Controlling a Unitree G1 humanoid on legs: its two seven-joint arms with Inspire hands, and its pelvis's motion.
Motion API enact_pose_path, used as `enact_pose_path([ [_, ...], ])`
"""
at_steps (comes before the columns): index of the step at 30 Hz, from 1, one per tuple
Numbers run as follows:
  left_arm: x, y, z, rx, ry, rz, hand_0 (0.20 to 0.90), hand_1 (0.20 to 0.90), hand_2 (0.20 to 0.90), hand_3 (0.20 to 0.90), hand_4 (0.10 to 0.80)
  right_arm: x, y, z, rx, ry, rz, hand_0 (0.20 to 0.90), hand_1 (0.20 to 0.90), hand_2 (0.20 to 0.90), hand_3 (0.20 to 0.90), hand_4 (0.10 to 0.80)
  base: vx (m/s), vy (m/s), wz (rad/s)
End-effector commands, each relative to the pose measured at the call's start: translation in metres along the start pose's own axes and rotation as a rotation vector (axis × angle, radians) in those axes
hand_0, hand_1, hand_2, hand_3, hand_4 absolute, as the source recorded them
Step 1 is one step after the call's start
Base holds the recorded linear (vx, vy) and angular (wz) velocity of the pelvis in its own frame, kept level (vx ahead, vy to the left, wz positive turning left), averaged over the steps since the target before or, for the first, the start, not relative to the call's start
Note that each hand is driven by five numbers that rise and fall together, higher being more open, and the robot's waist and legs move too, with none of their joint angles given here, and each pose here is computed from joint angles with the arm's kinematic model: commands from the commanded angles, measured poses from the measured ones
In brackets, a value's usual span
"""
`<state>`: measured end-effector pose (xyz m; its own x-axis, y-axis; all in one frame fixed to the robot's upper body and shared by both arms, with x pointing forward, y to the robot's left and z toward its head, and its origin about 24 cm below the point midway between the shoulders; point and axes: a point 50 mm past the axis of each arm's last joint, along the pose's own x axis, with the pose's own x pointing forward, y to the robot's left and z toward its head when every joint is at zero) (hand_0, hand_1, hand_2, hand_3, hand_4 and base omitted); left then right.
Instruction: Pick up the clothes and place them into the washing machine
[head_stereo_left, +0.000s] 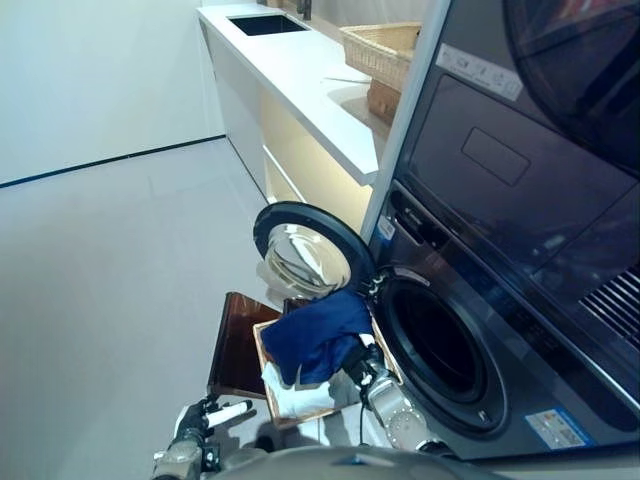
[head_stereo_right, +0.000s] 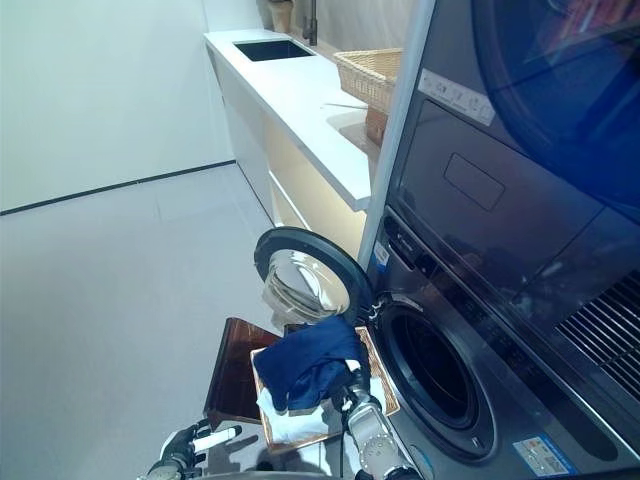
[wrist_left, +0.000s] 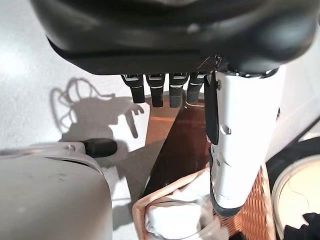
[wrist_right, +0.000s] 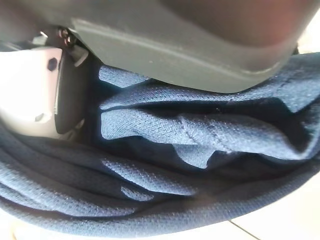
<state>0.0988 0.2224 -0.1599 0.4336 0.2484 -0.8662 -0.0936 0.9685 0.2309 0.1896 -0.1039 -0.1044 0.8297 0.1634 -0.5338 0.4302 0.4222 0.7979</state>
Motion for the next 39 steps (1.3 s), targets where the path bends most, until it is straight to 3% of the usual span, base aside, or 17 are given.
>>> enact_pose_path([
  [1,0.006,-0.024,0.058,0.029,-0.187,-0.032,0.900,0.900,0.900,0.900,0.800,0.021,0.069,0.021,0.122,-0.139,0.258,0.200,0.200,0.200,0.200,0.300,-0.043,0.032,-0.07],
  [9,0.002,-0.050,0.082,0.112,-0.302,-0.079,0.900,0.900,0.900,0.900,0.800,0.034,0.080,0.051,0.146,-0.256,0.227,0.200,0.200,0.200,0.200,0.300,-0.052,0.020,0.00],
  [23,-0.005,-0.068,0.110,0.109,-0.419,-0.089,0.900,0.900,0.900,0.900,0.800,0.043,0.109,0.093,0.301,-0.442,0.244,0.200,0.200,0.200,0.200,0.300,-0.057,0.013,0.02],
  [33,-0.008,-0.074,0.111,0.067,-0.440,-0.103,0.900,0.900,0.900,0.900,0.800,0.040,0.109,0.135,0.399,-0.613,0.204,0.200,0.200,0.200,0.200,0.300,-0.023,0.021,0.04],
  [39,-0.008,-0.075,0.110,0.031,-0.432,-0.101,0.900,0.900,0.900,0.900,0.800,0.038,0.082,0.147,0.452,-0.670,0.087,0.200,0.200,0.200,0.200,0.300,-0.013,0.022,0.02],
])
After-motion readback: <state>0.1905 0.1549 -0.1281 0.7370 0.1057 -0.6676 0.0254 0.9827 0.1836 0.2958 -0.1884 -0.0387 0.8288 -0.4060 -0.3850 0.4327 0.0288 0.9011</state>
